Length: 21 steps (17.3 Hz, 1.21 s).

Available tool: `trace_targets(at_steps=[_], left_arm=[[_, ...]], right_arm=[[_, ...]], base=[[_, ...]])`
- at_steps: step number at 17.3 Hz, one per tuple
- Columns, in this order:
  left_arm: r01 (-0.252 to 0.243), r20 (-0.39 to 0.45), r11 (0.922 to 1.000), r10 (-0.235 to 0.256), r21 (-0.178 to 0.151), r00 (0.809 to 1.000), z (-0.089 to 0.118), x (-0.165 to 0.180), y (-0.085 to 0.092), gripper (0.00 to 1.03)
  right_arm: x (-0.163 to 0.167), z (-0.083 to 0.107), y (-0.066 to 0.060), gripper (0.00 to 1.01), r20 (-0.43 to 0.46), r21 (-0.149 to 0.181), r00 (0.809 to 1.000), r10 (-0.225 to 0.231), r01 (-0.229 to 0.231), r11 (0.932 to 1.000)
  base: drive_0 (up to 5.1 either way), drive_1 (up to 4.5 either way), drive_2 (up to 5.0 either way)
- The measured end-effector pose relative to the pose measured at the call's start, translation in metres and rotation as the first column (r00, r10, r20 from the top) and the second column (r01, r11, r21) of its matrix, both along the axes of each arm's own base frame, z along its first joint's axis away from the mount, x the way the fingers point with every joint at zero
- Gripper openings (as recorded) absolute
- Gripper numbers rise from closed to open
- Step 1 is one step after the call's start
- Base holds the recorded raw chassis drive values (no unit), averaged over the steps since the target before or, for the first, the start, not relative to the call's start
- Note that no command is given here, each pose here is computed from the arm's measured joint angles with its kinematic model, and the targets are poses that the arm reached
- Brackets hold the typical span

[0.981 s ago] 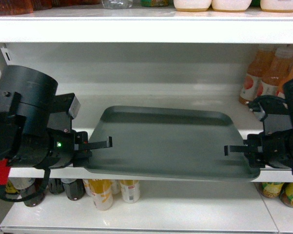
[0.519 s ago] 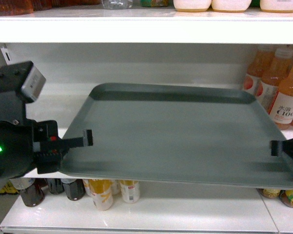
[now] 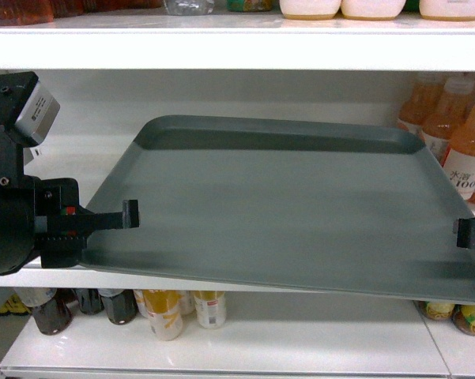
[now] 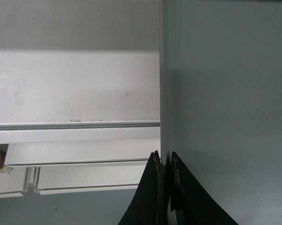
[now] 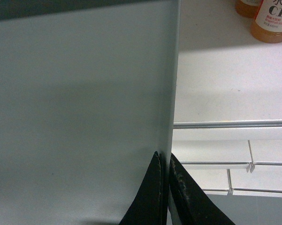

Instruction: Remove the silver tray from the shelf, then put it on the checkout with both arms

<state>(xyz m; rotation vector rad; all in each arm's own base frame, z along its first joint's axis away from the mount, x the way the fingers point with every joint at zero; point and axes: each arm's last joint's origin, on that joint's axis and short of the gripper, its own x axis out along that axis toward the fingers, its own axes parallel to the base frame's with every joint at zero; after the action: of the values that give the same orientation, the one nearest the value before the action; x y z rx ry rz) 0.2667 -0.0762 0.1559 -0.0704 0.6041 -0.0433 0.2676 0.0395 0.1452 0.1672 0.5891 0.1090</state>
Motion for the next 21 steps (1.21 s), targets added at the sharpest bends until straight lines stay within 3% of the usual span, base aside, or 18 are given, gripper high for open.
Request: trace_targets(at_steps=[6,21], left_arm=[[0.002,0.001,1.0000,-0.002,0.002,1.000,0.0001,0.0000,0.0000,0.03],[0.000,-0.004,1.0000,0.000,0.005,1.000,-0.0008,-0.0004,0.0004,0.03]], right_arm=[[0.0000,0.0000,0.0000,0.03,0.000,0.001,1.000,0.000,0.000,1.0000],[-0.0005,-0.0006,0.0002,0.03,-0.004,0.004,1.000,-0.001,0.001,1.0000]], base=[[0.0,-0.42,0.4],[0.1,-4.22,4.4]])
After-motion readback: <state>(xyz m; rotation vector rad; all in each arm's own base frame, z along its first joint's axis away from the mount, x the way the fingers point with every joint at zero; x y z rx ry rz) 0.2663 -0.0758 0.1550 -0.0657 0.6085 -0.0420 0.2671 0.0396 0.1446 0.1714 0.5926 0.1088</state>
